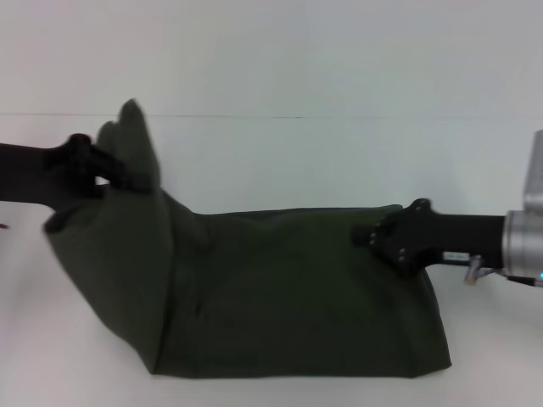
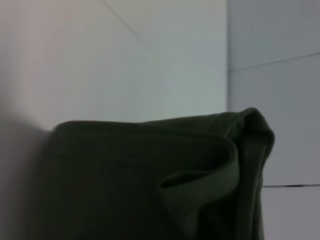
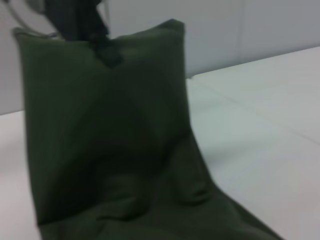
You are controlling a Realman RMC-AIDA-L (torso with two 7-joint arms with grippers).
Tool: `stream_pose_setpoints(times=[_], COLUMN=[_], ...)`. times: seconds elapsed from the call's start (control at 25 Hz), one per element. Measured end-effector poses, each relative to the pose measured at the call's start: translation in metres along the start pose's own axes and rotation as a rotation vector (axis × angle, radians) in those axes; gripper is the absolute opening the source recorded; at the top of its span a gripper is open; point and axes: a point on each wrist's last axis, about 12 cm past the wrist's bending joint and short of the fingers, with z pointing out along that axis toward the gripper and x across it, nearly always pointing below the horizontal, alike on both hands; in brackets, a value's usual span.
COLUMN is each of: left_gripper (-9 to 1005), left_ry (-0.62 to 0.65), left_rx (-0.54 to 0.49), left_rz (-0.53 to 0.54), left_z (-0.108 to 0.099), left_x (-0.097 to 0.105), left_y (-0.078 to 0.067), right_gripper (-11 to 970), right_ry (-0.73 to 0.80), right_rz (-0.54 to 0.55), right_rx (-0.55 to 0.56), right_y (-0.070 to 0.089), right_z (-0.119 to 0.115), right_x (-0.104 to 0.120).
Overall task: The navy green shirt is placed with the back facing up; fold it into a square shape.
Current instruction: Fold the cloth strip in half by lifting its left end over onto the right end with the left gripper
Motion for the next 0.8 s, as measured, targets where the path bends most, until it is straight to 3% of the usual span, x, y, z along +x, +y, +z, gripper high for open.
stream_pose_setpoints(times=[0.36,0.52,0.8], left_gripper=[56,56,57], left_ry=[0.036,-0.005,-0.041], left_rx=[0.177,0.236,0.316], left_rz=[-0.069,-0.090,-0.103], left_z=[0.061,0.091,0.120], left_x=[0.024,0.036,0.048], left_y=[0.002,0.007,0.010], right_gripper=[-1,0,4], right_ry=[-0.103,-0.119,-0.152], right_rz=[0.124,0.150,0.169], right_rx=[0.171,0.203,0.250], right_y=[-0.014,-0.015,-0.017], right_z=[-0.035,-0.042,-0.048], right_x=[0.017,0.023,0.033])
